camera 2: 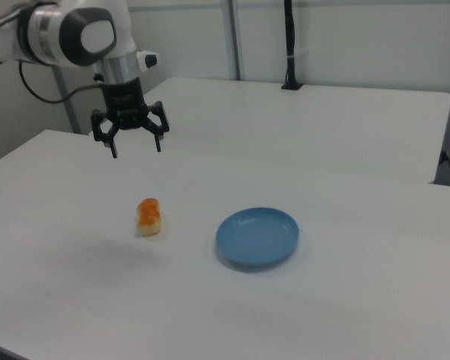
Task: Put the bread on a plate
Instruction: 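Move the open gripper down over the orange-topped bread roll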
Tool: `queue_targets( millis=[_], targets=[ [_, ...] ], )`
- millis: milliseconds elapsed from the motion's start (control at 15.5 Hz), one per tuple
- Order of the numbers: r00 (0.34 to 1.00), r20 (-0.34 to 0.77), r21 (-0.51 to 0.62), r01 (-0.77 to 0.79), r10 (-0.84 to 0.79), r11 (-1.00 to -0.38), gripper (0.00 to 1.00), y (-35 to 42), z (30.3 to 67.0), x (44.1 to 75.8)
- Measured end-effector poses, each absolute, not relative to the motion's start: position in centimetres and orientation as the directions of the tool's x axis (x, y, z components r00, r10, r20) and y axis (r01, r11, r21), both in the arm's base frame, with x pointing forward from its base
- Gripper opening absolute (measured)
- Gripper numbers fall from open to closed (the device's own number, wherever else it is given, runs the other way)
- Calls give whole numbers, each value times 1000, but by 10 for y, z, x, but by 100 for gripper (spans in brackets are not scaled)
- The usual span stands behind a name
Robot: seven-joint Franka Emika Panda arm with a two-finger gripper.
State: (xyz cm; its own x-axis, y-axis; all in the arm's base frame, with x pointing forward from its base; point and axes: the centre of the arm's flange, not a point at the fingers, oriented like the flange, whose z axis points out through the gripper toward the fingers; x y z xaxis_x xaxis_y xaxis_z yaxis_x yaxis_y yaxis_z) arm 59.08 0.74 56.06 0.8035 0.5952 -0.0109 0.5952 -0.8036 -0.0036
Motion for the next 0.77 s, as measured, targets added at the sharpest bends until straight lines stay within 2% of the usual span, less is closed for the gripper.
queue_targets(
  millis=[452,775],
  targets=[
    [764,31,10,644,644,-765,100,54,478,620],
    [789,56,7,613,612,-790,100,81,434,631]
  ],
)
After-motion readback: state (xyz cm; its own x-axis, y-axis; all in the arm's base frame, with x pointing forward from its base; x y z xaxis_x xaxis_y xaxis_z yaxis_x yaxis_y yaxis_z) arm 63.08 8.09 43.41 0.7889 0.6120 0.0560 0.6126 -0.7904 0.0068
